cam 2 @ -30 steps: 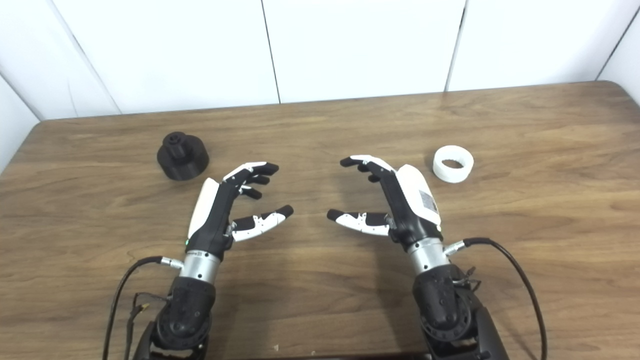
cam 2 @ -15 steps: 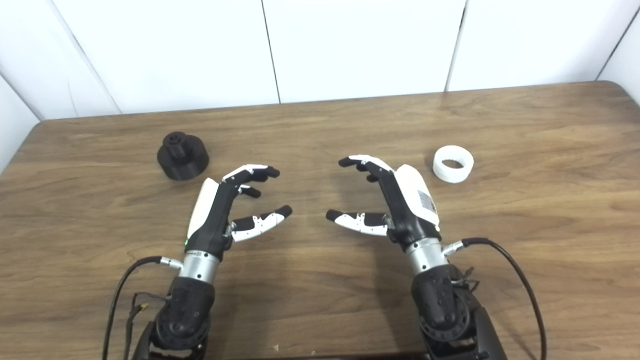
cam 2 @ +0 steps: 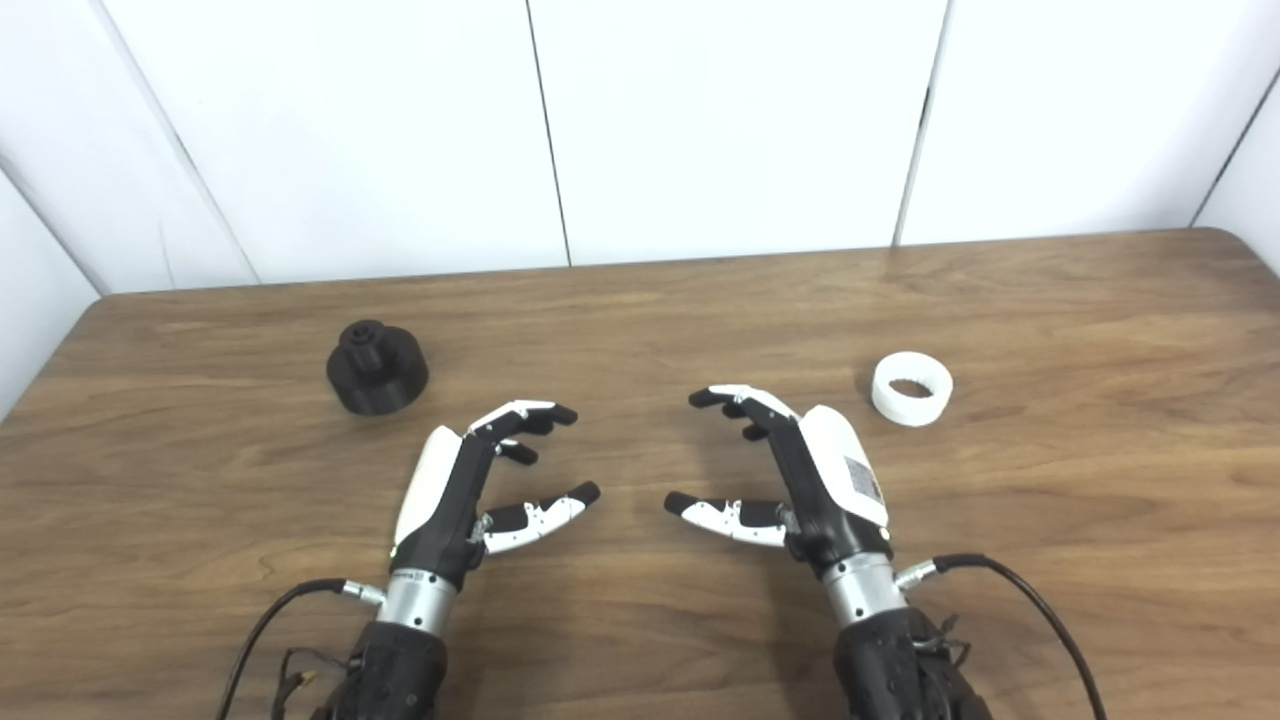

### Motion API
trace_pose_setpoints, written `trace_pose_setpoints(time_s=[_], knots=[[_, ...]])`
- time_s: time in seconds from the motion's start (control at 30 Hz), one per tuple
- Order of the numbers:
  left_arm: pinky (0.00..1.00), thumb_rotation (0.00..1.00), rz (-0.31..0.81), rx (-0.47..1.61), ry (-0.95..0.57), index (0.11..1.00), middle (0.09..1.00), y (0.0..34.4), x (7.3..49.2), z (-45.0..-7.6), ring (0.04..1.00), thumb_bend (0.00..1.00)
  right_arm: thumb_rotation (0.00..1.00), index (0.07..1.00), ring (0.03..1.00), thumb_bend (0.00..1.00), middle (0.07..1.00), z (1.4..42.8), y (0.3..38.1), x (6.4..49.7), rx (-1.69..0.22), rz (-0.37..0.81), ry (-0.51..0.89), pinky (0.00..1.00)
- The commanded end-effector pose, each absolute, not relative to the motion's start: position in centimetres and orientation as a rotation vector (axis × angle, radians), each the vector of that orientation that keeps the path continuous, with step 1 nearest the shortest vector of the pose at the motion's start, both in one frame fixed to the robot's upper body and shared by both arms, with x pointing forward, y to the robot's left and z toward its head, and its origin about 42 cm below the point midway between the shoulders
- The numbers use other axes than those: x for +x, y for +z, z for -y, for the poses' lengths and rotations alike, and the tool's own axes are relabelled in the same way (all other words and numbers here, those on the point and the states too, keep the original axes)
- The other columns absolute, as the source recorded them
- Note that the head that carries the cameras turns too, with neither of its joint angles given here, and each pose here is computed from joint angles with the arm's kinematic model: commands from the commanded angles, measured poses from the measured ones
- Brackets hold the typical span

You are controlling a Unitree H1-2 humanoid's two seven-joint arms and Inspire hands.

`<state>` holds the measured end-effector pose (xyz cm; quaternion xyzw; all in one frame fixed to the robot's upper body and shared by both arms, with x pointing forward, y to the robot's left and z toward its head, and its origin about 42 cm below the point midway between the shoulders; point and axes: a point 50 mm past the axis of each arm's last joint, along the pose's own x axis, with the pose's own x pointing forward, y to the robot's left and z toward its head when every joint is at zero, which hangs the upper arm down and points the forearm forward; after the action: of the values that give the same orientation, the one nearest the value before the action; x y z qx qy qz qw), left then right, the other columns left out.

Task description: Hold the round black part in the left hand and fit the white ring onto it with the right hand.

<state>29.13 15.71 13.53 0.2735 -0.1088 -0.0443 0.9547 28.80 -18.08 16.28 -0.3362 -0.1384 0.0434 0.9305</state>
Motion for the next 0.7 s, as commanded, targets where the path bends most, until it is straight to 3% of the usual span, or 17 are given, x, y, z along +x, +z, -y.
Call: trace_pose_setpoints(time_s=[0.0,0.23,0.67], knots=[[0.62,0.18,0.306,0.555,-0.071,0.661,0.764,14.9,29.8,-15.4,0.744,0.65,0.21,0.731,0.765,0.68,0.792,17.8,17.8,29.3,-0.676,0.38,0.08,0.68],[0.59,0.22,0.307,0.549,-0.082,0.661,0.761,14.5,29.9,-13.3,0.726,0.66,0.18,0.73,0.766,0.68,0.792,19.8,17.7,29.3,-0.673,0.386,0.069,0.68],[0.62,0.21,0.303,0.55,-0.072,0.656,0.755,14.2,30.4,-11.7,0.725,0.65,0.19,0.721,0.764,0.7,0.781,21.5,17.2,29.8,-0.666,0.399,0.054,0.67]])
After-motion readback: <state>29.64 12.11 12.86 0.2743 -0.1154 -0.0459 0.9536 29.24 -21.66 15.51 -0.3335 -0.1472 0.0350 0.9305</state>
